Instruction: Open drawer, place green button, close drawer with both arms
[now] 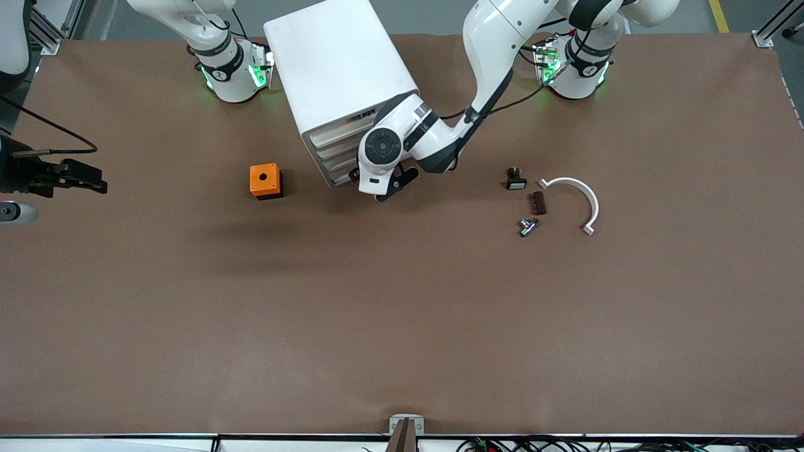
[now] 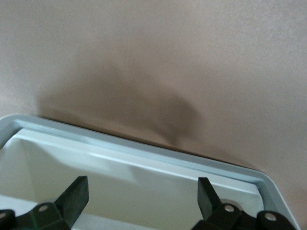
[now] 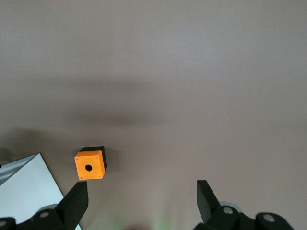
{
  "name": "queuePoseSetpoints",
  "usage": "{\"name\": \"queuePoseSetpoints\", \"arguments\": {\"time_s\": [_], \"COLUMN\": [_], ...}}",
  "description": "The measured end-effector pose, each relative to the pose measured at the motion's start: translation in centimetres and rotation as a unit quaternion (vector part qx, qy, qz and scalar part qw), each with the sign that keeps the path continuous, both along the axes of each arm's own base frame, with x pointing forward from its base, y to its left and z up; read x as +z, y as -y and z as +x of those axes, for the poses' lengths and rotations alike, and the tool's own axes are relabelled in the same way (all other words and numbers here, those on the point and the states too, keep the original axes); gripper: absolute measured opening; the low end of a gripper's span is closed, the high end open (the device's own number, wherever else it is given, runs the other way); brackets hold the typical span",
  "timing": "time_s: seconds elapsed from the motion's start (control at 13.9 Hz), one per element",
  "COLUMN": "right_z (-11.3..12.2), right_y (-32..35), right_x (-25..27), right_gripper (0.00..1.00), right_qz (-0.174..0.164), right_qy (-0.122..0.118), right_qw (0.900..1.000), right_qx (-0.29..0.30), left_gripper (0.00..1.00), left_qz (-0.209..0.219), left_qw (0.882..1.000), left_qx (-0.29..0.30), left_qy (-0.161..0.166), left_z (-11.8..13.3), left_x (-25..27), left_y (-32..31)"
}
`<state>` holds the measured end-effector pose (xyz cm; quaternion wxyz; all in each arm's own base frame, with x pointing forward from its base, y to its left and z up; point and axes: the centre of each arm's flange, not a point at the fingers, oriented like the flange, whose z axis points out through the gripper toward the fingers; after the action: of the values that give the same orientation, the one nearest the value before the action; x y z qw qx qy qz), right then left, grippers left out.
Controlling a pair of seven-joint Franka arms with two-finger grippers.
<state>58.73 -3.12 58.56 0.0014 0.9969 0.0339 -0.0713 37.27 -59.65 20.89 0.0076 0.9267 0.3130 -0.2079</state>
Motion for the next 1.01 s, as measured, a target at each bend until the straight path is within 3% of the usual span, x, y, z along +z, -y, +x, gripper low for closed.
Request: {"name": "queuePoseSetpoints", "arguments": {"time_s": [0.36, 0.57, 0.79, 1.01], "right_z": [0.1, -0.4, -1.4, -2.8], "right_y": [-0.6, -0.7, -0.5, -0.7], "right_x": [1.1, 2.8, 5.6, 6.9], "right_gripper": [1.0, 1.0, 1.0, 1.0], "right_qz": [0.001, 0.001, 0.001, 0.003], "right_qy": [0.012, 0.028, 0.061, 0.056], "right_qw": [1.0, 1.0, 0.998, 0.998], "right_qx": [0.006, 0.007, 0.006, 0.008], "left_gripper": [1.0, 1.0, 1.0, 1.0], "left_qz": [0.008, 0.021, 0.039, 0.055], "left_qw": [1.0, 0.996, 0.99, 0.985], "left_qx": [0.027, 0.063, 0.087, 0.104], "left_qy": [0.004, 0.055, 0.1, 0.127], "left_z": [1.3, 8.6, 16.8, 21.7], "left_x": [0.4, 3.6, 9.0, 14.7], "left_y": [-0.9, -5.9, -14.4, -22.7]}}
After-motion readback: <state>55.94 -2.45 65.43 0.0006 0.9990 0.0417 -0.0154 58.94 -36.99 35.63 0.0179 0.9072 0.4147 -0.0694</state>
